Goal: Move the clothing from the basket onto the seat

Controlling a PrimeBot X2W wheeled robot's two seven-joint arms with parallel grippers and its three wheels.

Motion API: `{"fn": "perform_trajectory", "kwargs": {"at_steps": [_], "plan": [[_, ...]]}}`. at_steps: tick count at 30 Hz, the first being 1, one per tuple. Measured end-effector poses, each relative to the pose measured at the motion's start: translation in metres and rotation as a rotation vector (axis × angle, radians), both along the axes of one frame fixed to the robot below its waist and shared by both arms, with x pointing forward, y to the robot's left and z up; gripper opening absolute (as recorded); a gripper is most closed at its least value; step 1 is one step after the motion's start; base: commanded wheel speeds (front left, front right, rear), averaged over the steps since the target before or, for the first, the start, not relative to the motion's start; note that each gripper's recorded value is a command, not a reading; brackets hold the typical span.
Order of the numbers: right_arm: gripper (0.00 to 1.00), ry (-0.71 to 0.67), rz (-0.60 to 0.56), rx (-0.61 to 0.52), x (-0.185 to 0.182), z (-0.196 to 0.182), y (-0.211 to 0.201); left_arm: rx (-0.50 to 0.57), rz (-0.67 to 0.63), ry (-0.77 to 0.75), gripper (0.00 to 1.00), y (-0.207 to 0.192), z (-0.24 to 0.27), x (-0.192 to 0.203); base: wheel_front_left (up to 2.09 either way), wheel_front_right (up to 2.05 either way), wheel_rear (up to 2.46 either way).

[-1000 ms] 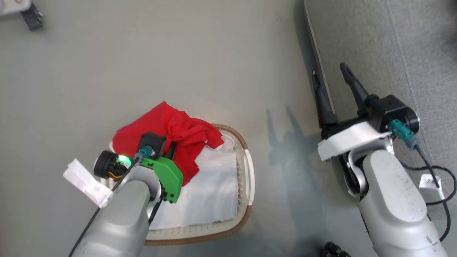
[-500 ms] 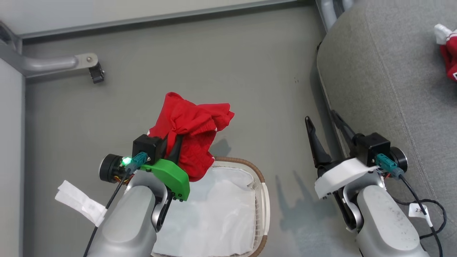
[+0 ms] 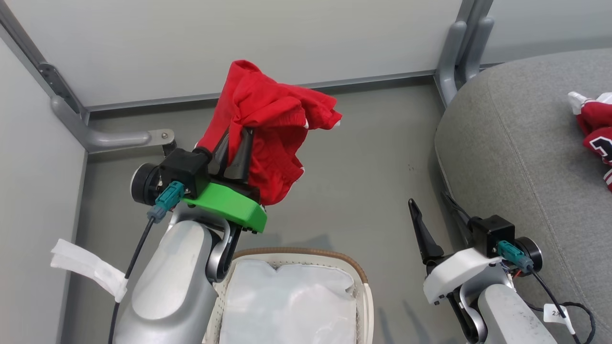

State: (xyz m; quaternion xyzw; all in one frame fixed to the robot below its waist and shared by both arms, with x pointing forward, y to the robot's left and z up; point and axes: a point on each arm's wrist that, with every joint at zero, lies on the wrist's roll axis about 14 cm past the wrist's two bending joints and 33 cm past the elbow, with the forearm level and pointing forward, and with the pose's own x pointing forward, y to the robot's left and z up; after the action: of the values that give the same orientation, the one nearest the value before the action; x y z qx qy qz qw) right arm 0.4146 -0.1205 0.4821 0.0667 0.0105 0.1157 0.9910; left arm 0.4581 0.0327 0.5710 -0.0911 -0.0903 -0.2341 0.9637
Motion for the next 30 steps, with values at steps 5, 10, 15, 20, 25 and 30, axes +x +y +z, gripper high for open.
{"fn": "perform_trajectory", "kwargs": {"at_steps": [5,10,15,20,25,30], "plan": [[1.00,-0.020,0.012,0.003,-0.005,0.008,0.004,-0.033,-0.015,-0.078,0.00,-0.003,0.031,-0.011,0.00,0.00,0.00],[1.00,-0.030,0.052,0.000,-0.008,0.011,0.017,-0.043,-0.034,-0.084,0.00,-0.009,0.033,-0.016,0.00,0.00,0.00],[1.00,-0.117,0.171,0.000,-0.003,0.040,0.056,-0.043,-0.048,-0.081,0.00,-0.014,0.031,-0.019,0.00,0.00,0.00],[1.00,-0.238,0.309,-0.034,0.002,0.079,0.097,-0.046,-0.060,-0.068,0.00,-0.017,0.027,-0.021,0.00,0.00,0.00],[1.00,-0.273,0.415,-0.074,0.001,0.090,0.123,-0.052,-0.065,-0.065,0.00,-0.018,0.027,-0.024,0.00,0.00,0.00],[1.00,-0.263,0.454,-0.091,0.005,0.089,0.133,-0.060,-0.100,-0.060,0.00,-0.026,0.027,-0.033,0.00,0.00,0.00]]}}
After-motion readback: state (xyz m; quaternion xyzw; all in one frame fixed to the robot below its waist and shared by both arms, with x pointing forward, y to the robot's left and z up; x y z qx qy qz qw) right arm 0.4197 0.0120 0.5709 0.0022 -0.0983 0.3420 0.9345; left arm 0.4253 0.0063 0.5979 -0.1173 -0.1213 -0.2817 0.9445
